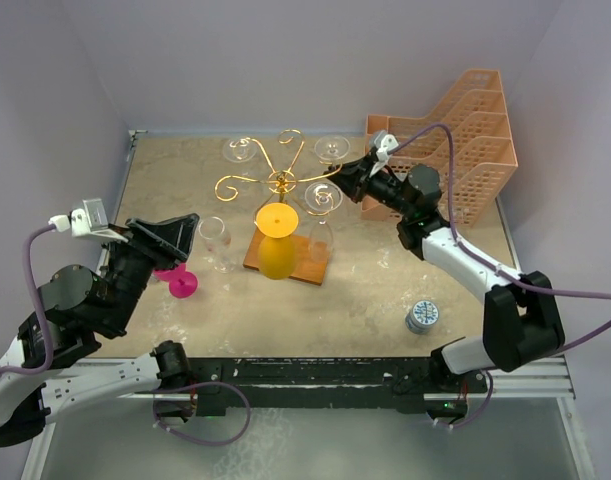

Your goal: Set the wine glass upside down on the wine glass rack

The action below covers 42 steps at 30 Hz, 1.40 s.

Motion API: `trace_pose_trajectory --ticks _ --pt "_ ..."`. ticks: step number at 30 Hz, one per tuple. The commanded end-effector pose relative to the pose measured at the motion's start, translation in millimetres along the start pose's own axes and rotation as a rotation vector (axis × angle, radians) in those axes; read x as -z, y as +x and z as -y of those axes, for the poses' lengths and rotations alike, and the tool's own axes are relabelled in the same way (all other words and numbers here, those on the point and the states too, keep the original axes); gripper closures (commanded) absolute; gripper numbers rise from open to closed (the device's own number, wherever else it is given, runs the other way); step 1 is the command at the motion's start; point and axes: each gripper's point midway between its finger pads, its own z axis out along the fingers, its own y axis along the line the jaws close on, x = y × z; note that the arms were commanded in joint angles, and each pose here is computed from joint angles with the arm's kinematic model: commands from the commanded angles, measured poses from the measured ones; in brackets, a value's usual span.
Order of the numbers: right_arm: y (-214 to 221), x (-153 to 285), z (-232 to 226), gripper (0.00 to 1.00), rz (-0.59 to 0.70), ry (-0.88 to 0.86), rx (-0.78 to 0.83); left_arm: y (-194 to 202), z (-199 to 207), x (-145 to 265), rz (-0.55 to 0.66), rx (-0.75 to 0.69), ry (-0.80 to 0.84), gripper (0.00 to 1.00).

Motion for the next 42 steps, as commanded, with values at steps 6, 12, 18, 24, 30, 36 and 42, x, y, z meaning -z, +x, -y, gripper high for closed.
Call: trace_pose_trajectory --ticks 6,12,18,24,30,36,42 --pt "-30.4 -13.5 -9.2 0.91 0.056 -0.098 0.071 -8.9 -0.2 1.3 0.023 0.016 -0.006 0.5" --pt "-24.2 -15.6 -12.9 0.89 0.043 -0.128 0.069 -8.7 -0.5 1.6 0.021 0.014 -0.006 0.5" --pt "-17.1 -14.5 -12.7 0.86 0.036 -0.119 0.057 -6.8 -2.7 1.3 0.019 0.01 -0.015 0.5" --pt "-21.7 -14.8 -9.7 0.73 0.05 -0.094 0.032 -3.0 -3.7 0.0 0.012 0.0 -0.022 0.5" --pt "-27.0 -9.8 -11.6 0.64 0.075 -0.083 0.032 -2.1 -4.9 0.1 0.01 -0.001 -0.026 0.5" --pt "-32.0 -3.4 -13.9 0.57 0.091 -0.069 0.033 0.0 -6.8 -0.6 0.008 -0.009 -0.035 0.5" --pt "-21.9 12.7 -16.5 0.48 0.076 -0.024 0.001 8.7 -9.0 -4.0 -0.004 -0.024 -0.05 0.49"
